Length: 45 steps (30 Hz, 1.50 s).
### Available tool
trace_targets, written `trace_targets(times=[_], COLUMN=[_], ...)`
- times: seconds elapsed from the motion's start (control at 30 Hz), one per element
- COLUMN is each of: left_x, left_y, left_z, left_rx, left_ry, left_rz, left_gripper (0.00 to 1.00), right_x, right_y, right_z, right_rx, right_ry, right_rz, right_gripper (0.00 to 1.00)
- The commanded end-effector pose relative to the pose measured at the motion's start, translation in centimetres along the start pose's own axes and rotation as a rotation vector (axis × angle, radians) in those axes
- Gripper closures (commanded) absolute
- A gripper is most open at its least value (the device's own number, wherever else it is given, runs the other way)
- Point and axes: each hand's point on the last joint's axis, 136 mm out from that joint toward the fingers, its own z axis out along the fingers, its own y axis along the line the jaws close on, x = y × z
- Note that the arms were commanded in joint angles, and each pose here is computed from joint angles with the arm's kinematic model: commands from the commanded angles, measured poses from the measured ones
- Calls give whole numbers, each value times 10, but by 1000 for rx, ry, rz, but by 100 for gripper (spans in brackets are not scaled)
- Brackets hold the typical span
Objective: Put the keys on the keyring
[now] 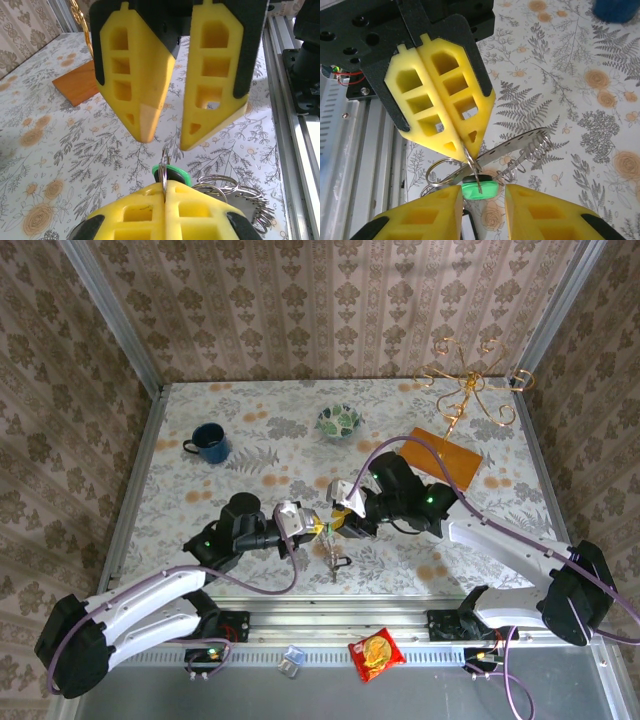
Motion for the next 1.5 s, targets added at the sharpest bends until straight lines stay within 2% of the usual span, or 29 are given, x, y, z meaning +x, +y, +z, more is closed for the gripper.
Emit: trace_targets(times=[0.0,0.07,0.43,0.67,0.8,0.83,0.9,0.97,1.07,1.47], left_x=[-16,-17,-18,-16,-16,-17,-16,-17,-19,-28], left_y=[3,3,4,1,-1,-1,0,0,1,-6], left_z=[-4,-4,-4,-3,0,0,1,1,1,-3], left_rx=[-21,-21,-27,-21,-14,-14,-19,-25,-33,-3], left_ry=[-69,-71,-80,-86,-83,-84,-86,-101,-132,-222], left_rz=[16,17,22,31,40,41,38,33,14,-48], left_gripper=[100,100,100,100,100,100,100,100,100,100], right_x=[-7,-7,0,23,11,8,3,1,1,-6], right_y=[3,4,3,-13,-8,-8,-8,-4,3,6], right_z=[1,3,5,14,15,13,8,4,1,1], right_rx=[-28,-35,-47,11,-32,-27,-8,-12,-31,-48], right_ry=[-41,-42,-22,12,-27,-44,-84,-117,-148,-205], right_rz=[25,25,35,83,104,101,77,56,39,20], right_gripper=[71,74,100,100,100,99,80,71,68,70])
